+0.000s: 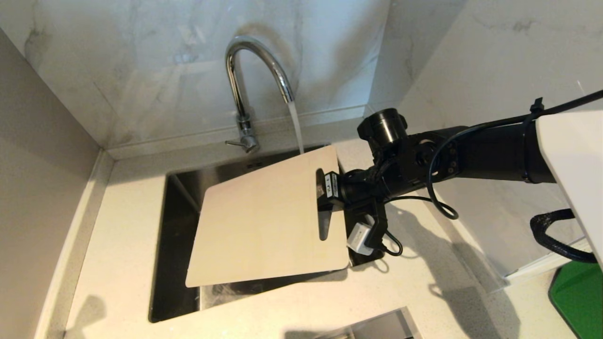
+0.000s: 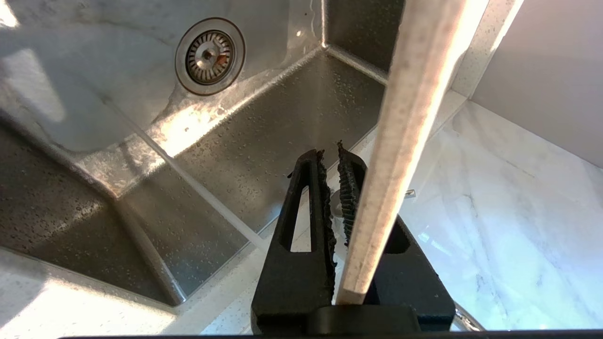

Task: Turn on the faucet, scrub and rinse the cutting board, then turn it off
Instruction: Scrub the cutting board underwater

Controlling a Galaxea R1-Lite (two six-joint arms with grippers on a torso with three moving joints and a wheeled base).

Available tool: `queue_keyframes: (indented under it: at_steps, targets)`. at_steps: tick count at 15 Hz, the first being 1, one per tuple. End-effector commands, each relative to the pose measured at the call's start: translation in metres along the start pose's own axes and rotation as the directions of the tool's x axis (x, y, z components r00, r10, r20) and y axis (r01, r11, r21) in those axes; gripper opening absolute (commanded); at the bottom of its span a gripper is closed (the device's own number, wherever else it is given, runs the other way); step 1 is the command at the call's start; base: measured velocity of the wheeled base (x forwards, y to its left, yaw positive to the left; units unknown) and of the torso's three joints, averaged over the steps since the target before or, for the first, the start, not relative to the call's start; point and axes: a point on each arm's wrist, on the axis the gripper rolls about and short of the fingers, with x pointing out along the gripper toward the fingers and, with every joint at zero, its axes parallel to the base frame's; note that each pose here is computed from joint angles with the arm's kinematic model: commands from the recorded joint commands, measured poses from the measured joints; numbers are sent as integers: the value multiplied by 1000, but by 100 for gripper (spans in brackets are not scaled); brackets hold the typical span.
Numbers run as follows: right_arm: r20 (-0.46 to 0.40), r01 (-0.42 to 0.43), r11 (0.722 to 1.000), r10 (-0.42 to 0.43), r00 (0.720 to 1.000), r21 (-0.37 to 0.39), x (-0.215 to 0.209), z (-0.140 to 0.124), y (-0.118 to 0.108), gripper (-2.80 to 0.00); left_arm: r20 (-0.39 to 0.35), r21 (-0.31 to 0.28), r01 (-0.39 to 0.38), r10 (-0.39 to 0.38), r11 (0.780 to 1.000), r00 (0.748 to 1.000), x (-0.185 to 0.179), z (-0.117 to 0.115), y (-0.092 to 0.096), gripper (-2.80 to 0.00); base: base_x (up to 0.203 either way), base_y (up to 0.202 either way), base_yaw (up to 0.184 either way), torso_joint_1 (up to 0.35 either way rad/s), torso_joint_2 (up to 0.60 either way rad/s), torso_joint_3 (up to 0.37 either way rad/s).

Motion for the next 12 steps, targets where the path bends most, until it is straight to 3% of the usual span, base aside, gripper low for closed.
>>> queue_keyframes:
  at_steps: [1, 7, 12]
  targets:
    - [6, 2, 1000, -2, 1000, -13, 1, 1, 1, -280, -30, 0, -24, 24, 1000, 999, 3, -6, -1, -280, 0, 0, 0, 0, 0, 0]
    - [6, 2, 1000, -2, 1000, -13, 1, 1, 1, -280, -94, -3, -157, 156, 988, 983, 11, -14, -5, -280, 0, 0, 0, 0, 0, 0]
    - [10, 1, 1000, -1, 1000, -11, 2, 1, 2, -280, -95, -15, -329, 326, 944, 941, 28, -21, -8, -280, 0, 0, 0, 0, 0, 0]
